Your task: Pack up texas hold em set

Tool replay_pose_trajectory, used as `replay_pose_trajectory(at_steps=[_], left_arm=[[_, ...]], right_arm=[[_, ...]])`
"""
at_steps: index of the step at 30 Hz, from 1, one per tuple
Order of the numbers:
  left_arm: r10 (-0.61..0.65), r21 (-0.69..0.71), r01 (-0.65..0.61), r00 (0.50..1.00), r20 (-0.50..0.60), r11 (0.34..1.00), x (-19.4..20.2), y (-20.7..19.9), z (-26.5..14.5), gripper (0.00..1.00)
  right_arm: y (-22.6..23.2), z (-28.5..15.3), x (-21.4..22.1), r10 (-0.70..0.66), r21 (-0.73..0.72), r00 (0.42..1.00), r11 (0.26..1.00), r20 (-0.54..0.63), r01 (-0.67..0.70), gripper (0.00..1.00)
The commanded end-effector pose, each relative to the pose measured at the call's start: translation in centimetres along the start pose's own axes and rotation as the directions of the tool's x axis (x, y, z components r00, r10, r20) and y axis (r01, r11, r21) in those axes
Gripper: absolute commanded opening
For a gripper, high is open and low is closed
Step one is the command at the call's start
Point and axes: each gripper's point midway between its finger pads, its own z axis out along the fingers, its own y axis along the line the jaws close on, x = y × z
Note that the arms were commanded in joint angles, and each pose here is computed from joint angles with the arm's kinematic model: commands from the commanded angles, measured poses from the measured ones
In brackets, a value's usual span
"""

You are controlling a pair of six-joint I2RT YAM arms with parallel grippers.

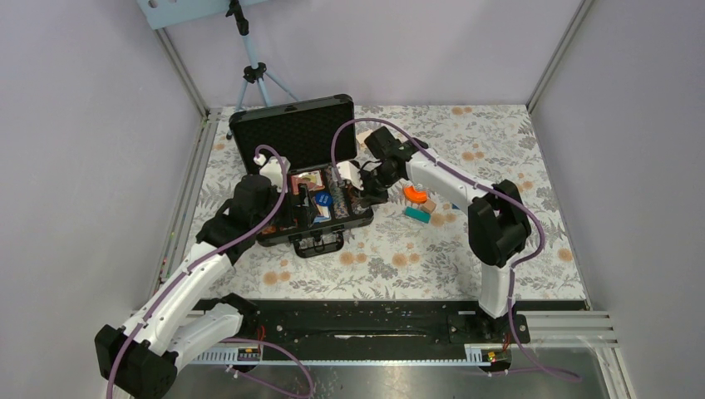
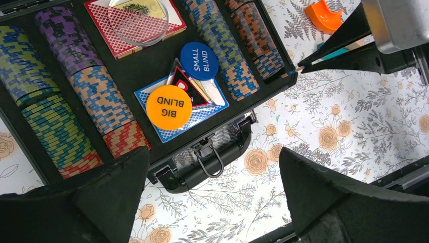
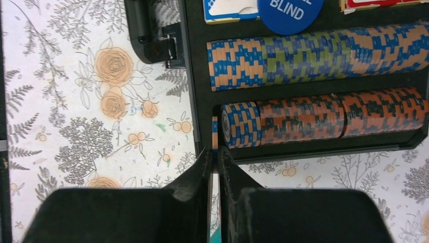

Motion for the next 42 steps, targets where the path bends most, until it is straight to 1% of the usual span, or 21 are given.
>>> replay_pose_trajectory(at_steps=[1,5,14,26,28,32,36,38,42], left_arm=[[0.01,0.003,-0.01,0.999,0.04,1.0,-1.4,-0.2,-0.3,0.99],[0.009,0.005,-0.009,0.999,0.033,1.0,-1.3,-0.2,-0.1,0.99],[0.009,0.002,-0.009,0.999,0.032,1.0,-1.3,-0.1,-0.1,0.99],[0.01,-0.002,-0.01,1.0,0.022,1.0,-1.0,0.0,0.1,0.99],[0.01,-0.002,-0.01,1.0,0.023,1.0,-1.1,0.0,0.1,0.99],[0.013,0.001,-0.013,1.0,0.02,1.0,-1.0,0.0,0.1,0.99],[0.012,0.002,-0.012,1.0,0.021,1.0,-1.0,0.0,0.1,0.99],[0.013,0.003,-0.013,1.0,0.022,1.0,-1.1,0.0,0.0,0.99],[0.013,0.005,-0.013,1.0,0.023,1.0,-1.0,-0.1,0.0,0.99]], right_arm=[[-1.8,-0.4,-0.7,-0.086,0.066,0.996,0.994,-0.036,0.088,0.0],[-2.2,-0.2,-0.3,-0.104,0.068,0.993,0.992,-0.064,0.109,0.0],[-2.5,0.3,-0.2,-0.124,0.05,0.989,0.991,-0.077,0.128,0.0],[-3.0,1.6,0.5,-0.181,0.038,0.975,0.982,-0.129,0.187,0.0],[-3.2,1.8,0.9,-0.181,0.049,0.973,0.981,-0.141,0.19,0.11],[-3.3,2.0,1.2,-0.181,0.052,0.972,0.98,-0.148,0.19,0.2],[-3.5,2.0,0.7,-0.168,0.067,0.977,0.982,-0.128,0.177,0.26],[-3.3,2.1,0.4,-0.163,0.063,0.98,0.983,-0.112,0.171,0.31],[-3.3,2.1,0.2,-0.155,0.067,0.982,0.984,-0.107,0.163,0.31]])
